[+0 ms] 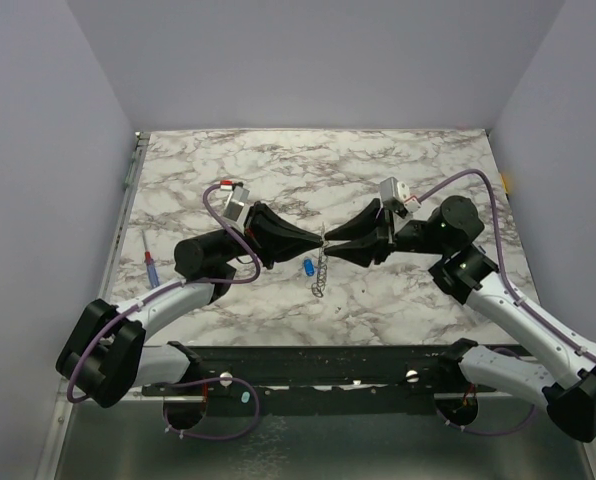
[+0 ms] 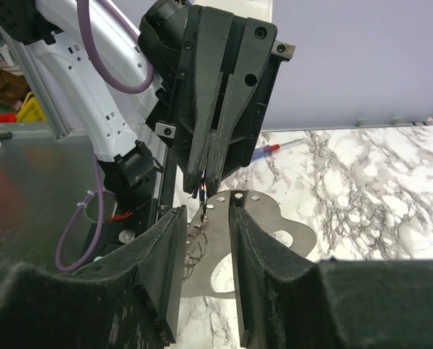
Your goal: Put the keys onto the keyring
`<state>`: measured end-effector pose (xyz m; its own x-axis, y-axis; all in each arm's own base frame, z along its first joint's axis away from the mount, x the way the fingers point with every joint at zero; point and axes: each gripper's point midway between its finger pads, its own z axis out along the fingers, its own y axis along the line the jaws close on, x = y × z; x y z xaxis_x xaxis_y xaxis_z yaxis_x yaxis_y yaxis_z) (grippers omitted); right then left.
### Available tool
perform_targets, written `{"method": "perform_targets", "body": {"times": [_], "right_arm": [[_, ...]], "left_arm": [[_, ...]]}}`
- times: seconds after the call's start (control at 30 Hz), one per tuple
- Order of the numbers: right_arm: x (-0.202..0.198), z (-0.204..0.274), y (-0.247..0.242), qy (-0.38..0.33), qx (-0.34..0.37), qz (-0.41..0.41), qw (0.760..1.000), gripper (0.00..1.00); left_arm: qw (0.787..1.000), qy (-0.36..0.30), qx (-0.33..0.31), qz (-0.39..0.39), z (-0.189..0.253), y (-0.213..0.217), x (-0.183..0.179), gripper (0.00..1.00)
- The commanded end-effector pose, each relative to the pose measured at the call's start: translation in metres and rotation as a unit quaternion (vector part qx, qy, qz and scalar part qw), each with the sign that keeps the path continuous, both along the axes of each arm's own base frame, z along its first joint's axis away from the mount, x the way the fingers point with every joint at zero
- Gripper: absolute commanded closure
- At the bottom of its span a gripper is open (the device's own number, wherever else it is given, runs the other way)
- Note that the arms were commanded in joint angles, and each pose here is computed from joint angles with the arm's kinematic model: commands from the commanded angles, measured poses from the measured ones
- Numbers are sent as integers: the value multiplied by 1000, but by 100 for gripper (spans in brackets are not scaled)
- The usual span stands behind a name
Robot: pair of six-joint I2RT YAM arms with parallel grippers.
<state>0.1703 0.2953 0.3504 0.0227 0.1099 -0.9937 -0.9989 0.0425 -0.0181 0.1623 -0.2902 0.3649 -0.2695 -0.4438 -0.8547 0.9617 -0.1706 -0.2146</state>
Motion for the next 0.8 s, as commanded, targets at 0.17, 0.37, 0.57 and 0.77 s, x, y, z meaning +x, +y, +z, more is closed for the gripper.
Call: {"method": "perform_targets", "body": {"times": [0.17, 0.37, 0.57, 0.77], "right_arm": [[-2, 3, 3, 2, -2, 20, 1000, 69], [-1, 8, 4, 3, 5, 17, 1000, 74], [0, 4, 6, 15, -1, 21, 1000, 91], [2, 2, 4, 9, -8, 11, 1000, 99]], "left_arm": [[990, -110, -85, 1, 38, 15, -24, 100], [990, -105, -88, 11, 36, 14, -20, 100], [991, -102, -90, 18, 34, 14, -16, 100], [993, -90, -77, 20, 27, 11, -12, 100]]}}
